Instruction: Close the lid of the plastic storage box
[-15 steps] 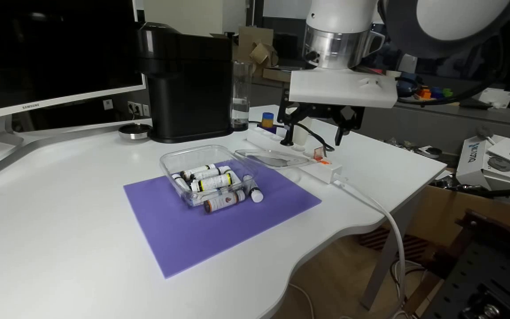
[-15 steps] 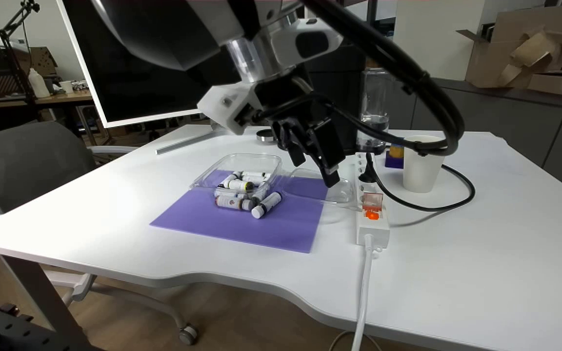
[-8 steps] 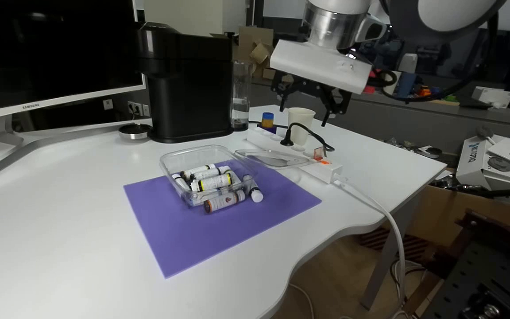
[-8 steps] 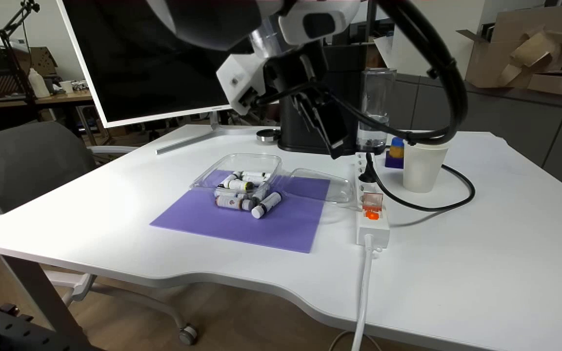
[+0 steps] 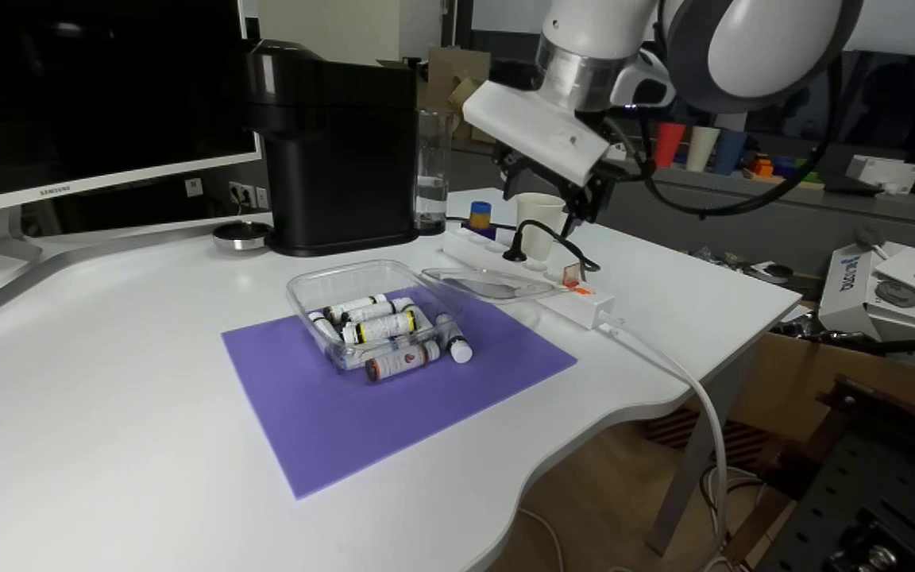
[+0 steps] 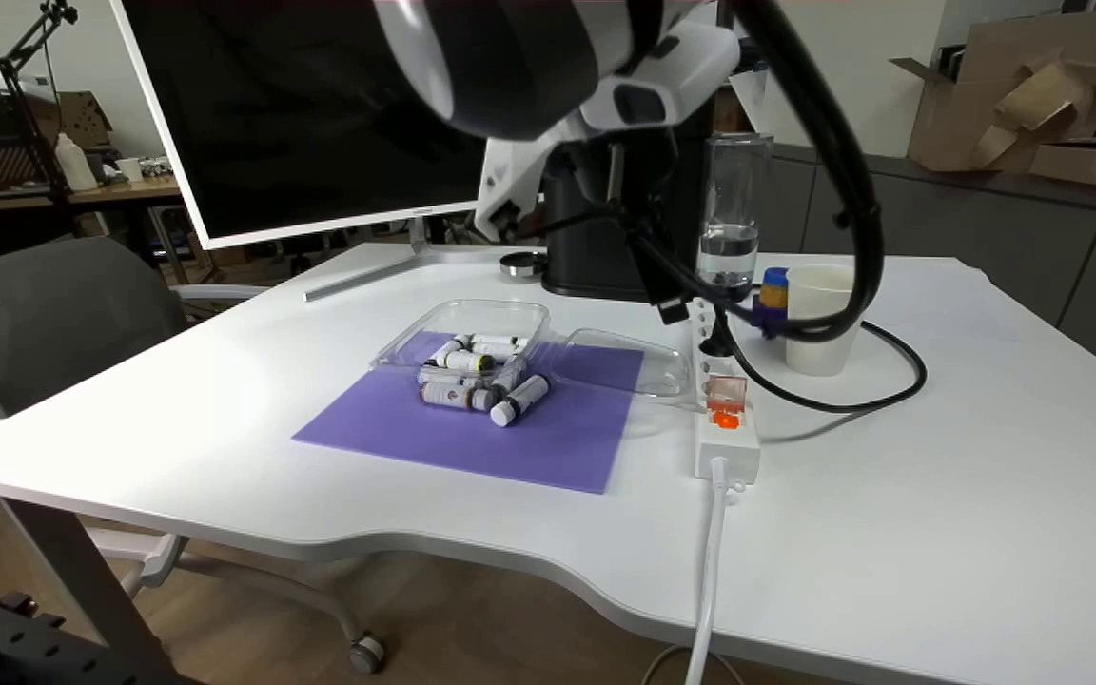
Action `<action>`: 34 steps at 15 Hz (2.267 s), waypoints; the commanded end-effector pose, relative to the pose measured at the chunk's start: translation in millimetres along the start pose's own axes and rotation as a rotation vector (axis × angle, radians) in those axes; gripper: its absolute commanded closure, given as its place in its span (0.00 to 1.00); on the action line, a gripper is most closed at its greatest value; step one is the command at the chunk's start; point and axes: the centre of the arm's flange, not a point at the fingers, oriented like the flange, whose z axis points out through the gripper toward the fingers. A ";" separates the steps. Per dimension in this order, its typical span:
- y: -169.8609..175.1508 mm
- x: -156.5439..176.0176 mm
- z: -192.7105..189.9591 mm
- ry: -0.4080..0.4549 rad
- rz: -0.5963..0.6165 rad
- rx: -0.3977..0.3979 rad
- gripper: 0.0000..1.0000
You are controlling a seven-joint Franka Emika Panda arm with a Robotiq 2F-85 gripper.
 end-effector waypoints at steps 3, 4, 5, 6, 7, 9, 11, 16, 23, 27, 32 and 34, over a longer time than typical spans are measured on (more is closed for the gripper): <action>25.4 -51.2 66.7 -0.102 0.073 -0.052 0.00; 29.0 -57.0 72.2 -0.109 0.075 -0.052 0.00; 30.6 -61.4 77.1 -0.115 0.077 -0.053 0.00; 31.1 -64.1 80.6 -0.114 0.079 -0.047 0.00; 30.8 -65.9 83.2 -0.107 0.083 -0.036 0.00; 27.6 -65.6 86.0 -0.074 0.078 0.002 0.00; 20.8 -59.7 87.1 -0.045 0.067 0.038 0.00; 6.2 -59.5 95.3 -0.021 0.063 0.049 0.00; -12.5 -69.2 66.5 0.047 -0.210 0.181 0.00; -16.7 -83.0 49.2 -0.042 -0.449 0.197 0.00; 11.5 -104.0 33.1 -0.160 -0.743 0.220 0.00; 30.3 -110.0 24.2 -0.188 -0.875 0.221 0.00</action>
